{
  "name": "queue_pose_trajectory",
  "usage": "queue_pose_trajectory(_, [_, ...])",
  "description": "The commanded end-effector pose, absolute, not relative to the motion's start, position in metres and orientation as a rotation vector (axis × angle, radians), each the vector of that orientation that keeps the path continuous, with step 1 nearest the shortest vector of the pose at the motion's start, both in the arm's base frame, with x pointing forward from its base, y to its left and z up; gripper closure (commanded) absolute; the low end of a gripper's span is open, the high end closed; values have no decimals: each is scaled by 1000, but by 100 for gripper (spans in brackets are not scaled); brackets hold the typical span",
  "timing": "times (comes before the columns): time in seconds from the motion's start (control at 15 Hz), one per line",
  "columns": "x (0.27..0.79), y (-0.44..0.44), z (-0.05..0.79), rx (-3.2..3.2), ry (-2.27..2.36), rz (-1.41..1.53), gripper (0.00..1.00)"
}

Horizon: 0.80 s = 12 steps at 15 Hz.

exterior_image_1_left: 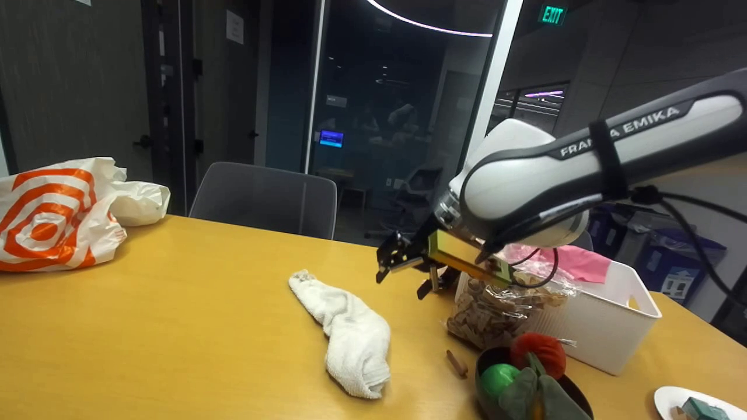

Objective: Pick up the cloths on the table and hang them around the white basket

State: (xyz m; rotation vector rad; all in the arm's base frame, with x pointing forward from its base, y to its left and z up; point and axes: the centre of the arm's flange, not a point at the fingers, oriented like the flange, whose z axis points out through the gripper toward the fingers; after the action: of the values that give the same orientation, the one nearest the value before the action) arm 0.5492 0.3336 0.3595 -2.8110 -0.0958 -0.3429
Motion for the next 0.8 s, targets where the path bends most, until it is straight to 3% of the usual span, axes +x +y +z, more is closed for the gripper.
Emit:
queue_pose_trajectory(0.0, [545, 353, 340, -2933, -326, -339, 0])
queue_pose_trajectory(0.73, [501, 390, 295, -2999, -1168, -387, 0])
